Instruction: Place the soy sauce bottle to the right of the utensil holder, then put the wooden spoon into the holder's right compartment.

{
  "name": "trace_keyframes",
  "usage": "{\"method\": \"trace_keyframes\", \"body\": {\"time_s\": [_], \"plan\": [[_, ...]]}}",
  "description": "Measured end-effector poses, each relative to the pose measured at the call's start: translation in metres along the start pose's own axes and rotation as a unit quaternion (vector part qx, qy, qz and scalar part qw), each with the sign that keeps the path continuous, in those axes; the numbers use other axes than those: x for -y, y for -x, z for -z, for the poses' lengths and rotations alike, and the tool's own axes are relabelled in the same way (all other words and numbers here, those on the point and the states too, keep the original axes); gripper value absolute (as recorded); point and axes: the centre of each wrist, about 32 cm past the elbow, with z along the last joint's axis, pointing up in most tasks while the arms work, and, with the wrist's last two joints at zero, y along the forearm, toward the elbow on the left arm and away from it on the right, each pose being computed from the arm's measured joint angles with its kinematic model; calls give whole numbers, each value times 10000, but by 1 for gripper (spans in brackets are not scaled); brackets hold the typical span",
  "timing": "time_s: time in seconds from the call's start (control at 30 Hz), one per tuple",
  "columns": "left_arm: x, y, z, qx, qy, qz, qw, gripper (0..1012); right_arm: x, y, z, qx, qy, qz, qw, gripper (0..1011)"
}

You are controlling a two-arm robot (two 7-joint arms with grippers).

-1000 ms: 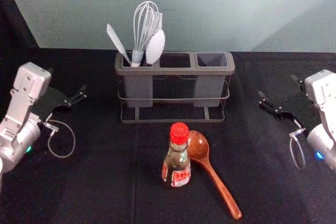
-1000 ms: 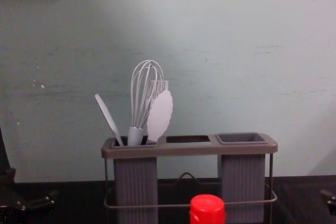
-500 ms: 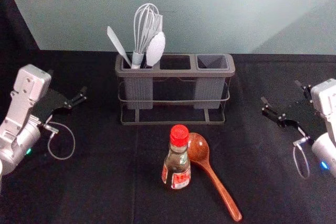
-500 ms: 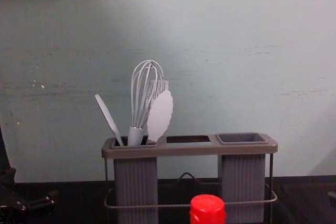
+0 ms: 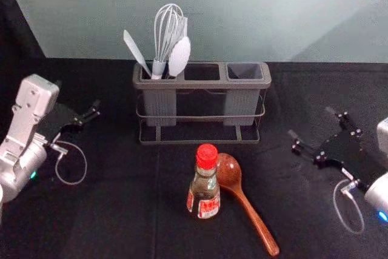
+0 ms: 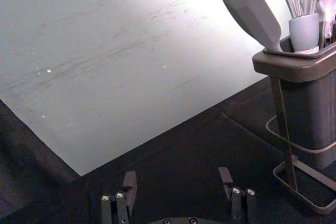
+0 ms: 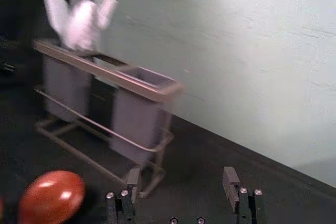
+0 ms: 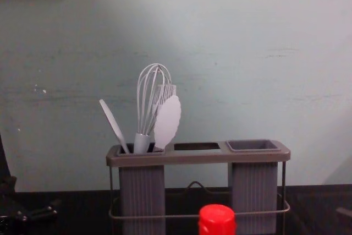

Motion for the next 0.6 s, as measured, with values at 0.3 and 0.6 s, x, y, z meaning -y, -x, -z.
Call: {"method": "trace_keyframes", "body": {"time_s": [0.3, 0.6], "plan": [[0, 0, 0, 0, 0, 0, 10000, 1011, 114, 79, -125, -425, -293, -842, 9951, 1003], [0, 0, 0, 0, 0, 0, 10000, 1011, 127, 199, -168, -764, -480, -1524, 9842, 1003]]}}
